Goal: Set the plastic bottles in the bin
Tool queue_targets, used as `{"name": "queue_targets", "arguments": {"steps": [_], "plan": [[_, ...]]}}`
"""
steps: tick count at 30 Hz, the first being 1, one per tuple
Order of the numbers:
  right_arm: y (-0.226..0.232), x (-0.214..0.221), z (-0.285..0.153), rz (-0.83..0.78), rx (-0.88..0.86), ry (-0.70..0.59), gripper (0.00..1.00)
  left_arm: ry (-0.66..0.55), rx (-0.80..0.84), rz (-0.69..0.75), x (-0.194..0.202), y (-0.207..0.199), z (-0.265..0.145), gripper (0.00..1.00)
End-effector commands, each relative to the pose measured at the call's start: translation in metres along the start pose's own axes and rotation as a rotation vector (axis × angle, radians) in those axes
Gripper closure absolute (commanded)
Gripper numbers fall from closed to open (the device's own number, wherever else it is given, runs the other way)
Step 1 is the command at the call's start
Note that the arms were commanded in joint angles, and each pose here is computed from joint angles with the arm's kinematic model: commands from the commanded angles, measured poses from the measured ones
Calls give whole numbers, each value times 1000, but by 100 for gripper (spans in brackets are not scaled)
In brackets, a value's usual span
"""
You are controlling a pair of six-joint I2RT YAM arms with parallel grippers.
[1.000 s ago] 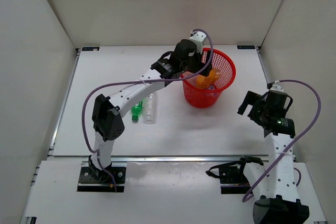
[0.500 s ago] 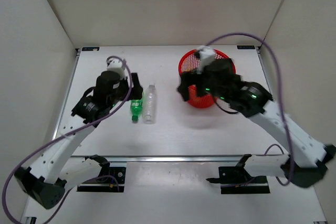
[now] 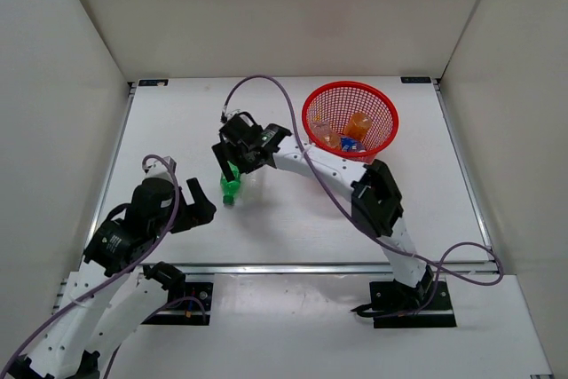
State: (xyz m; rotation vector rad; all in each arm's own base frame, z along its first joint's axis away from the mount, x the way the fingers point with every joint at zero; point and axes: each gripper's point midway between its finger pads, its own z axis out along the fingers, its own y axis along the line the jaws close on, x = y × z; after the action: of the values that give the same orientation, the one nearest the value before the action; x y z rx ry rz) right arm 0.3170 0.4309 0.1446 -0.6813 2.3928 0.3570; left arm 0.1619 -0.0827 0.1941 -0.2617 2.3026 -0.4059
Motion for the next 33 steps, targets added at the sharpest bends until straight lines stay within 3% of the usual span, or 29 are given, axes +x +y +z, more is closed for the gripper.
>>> {"name": "queue_targets", "arguments": {"steps": [1, 9, 14, 19, 20, 22, 23, 27, 33], "plan": [[-24, -21, 11, 102, 116, -43, 1, -19, -27, -31, -3, 6, -9, 1], [-52, 0, 61, 146, 261, 11, 1, -23, -37, -18, -5, 8, -12, 1], [-64, 24, 73, 157, 294, 58, 16, -24, -40, -13, -6, 8, -10, 1], [-67, 38, 77, 190, 282, 43, 19, -42, -45, -9, -13, 6, -6, 2], [-70, 46, 77, 193, 280, 61, 23, -40, -48, -9, -12, 7, -5, 1], [-68, 40, 71, 213, 258, 39, 46, -49, -45, -7, -16, 5, -3, 2], [-68, 36, 69, 213, 253, 32, 49, -42, -50, -5, -15, 5, 0, 2], [-63, -15, 25, 178, 199, -73, 58, -60, -38, -11, -21, 1, 8, 2], [-70, -113, -95, 148, 74, -326, 63, -43, -15, -4, -22, -5, 24, 1]]}}
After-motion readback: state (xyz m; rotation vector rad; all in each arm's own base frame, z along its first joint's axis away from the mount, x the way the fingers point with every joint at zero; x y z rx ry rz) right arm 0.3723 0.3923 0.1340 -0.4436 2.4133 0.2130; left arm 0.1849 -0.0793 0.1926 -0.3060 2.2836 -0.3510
